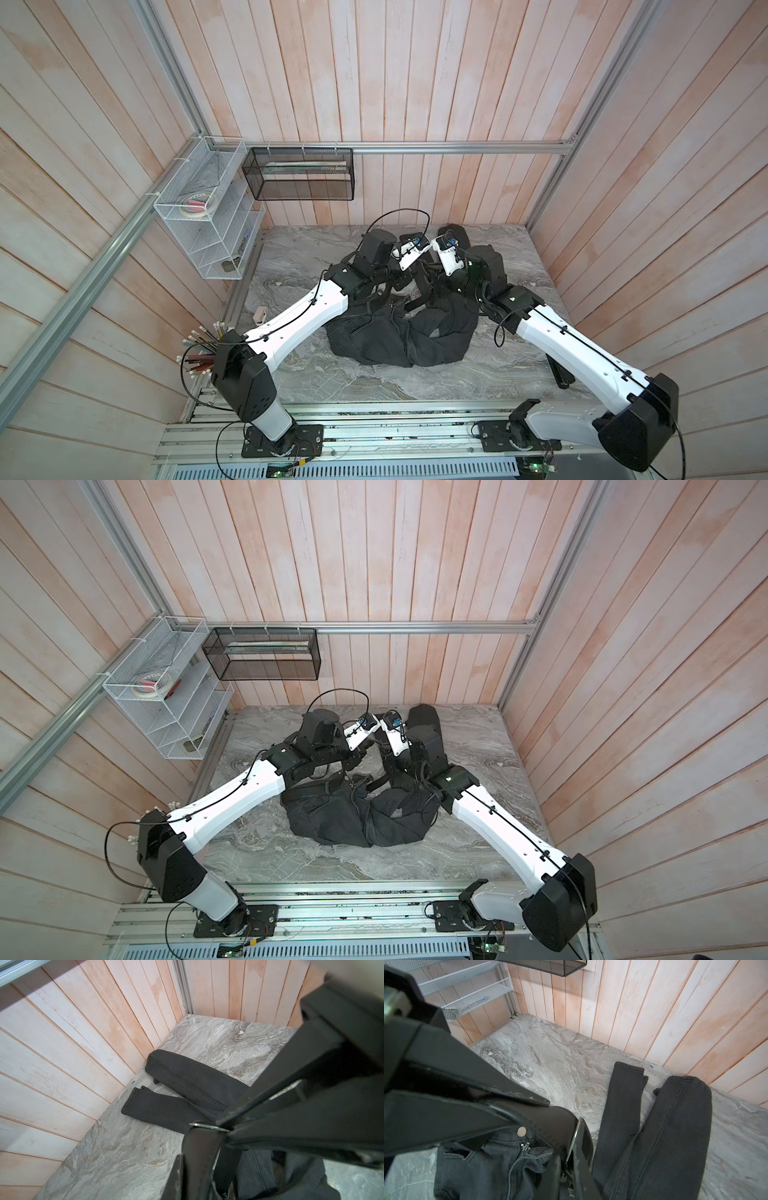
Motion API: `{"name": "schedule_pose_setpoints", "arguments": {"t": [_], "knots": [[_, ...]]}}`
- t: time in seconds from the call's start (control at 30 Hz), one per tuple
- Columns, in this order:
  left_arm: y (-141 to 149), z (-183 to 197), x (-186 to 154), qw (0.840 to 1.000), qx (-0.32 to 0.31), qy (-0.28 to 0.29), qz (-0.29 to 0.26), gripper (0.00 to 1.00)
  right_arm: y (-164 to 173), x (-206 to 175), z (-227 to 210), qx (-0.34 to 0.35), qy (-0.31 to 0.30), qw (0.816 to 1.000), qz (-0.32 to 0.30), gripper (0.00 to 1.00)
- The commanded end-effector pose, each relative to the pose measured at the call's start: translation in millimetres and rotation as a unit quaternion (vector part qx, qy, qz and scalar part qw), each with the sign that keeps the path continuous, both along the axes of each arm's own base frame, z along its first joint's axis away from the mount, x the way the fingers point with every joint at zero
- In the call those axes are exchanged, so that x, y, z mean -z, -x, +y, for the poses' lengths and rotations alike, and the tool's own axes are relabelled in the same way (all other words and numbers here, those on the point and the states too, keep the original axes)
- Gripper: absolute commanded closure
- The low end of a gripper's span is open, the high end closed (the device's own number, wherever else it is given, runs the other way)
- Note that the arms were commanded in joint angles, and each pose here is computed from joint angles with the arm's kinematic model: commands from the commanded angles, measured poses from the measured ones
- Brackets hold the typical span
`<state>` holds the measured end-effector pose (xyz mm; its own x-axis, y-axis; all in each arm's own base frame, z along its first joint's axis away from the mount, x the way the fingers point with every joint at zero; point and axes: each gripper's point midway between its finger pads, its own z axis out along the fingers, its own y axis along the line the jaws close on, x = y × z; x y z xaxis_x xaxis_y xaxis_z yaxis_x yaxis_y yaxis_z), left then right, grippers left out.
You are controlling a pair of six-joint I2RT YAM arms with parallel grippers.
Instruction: Remove the belt from the trousers
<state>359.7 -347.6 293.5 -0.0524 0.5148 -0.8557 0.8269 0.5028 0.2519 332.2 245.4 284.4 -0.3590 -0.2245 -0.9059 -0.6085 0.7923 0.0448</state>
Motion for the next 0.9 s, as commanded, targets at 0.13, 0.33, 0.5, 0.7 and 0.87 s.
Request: {"name": "schedule_pose_setpoints", "arguments": {"t": [0.13,0.33,0.5,0.7,0.87], "knots": [[12,-10,-59,0.996,0.031,0.083,-0.027,1.00,6,38,-3,0.001,0.022,0.999,0.042,0.88],[14,-3,-76,0.992,0.037,0.116,-0.027,1.00,5,54,-11,0.011,0.017,0.998,0.055,0.86],[18,3,-86,0.988,0.047,0.142,-0.027,1.00,2,68,-19,0.022,0.011,0.998,0.066,0.85],[22,11,-96,0.983,0.057,0.170,-0.029,1.00,-1,82,-28,0.033,0.002,0.996,0.078,0.85],[20,12,-91,0.984,0.055,0.170,-0.022,1.00,0,78,-27,0.030,-0.009,0.997,0.074,0.83]]}}
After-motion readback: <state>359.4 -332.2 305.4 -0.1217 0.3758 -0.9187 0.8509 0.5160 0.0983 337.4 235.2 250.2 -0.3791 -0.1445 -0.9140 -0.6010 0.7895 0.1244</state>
